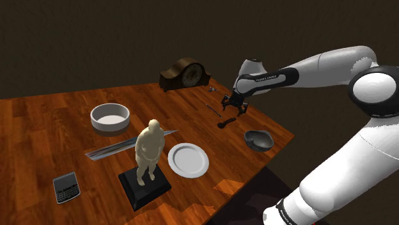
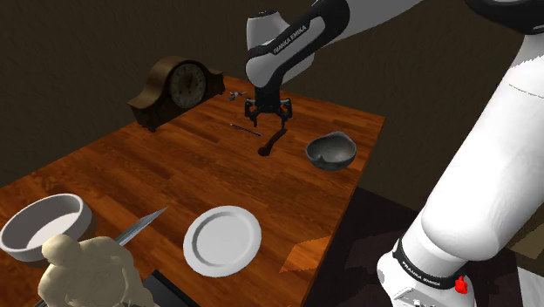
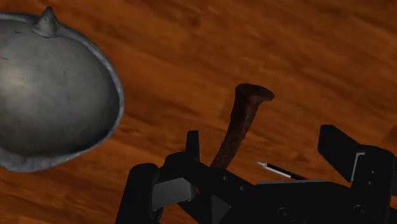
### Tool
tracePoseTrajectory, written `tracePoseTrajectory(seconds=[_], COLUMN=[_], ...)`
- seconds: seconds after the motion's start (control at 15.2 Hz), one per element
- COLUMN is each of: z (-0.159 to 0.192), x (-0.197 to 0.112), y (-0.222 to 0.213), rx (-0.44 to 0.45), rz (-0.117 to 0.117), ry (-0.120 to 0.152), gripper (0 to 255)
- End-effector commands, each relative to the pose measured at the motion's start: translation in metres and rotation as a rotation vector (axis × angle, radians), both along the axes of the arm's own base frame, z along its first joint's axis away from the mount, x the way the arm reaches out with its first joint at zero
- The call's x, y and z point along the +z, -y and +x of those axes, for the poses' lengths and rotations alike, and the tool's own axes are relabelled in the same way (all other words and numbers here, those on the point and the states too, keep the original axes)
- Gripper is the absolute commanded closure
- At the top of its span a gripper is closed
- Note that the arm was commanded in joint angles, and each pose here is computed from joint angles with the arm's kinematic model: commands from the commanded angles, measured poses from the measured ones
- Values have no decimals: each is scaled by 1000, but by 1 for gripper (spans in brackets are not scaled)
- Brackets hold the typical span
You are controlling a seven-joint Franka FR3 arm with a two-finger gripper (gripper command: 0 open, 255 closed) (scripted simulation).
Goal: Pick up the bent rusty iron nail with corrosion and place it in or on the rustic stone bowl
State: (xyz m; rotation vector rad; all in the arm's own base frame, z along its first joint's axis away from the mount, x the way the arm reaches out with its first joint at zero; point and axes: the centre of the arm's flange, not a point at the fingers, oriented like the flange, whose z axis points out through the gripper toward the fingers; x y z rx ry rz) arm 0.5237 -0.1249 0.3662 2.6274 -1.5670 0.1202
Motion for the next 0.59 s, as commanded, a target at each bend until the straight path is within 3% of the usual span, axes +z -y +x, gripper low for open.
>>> tracePoseTrajectory(seconds=[0.0, 0.53], z=[11, 38], x=[-21, -84], y=[19, 91], rx=[-83, -388], rz=[-2, -10], ry=[8, 35], gripper=[0, 0])
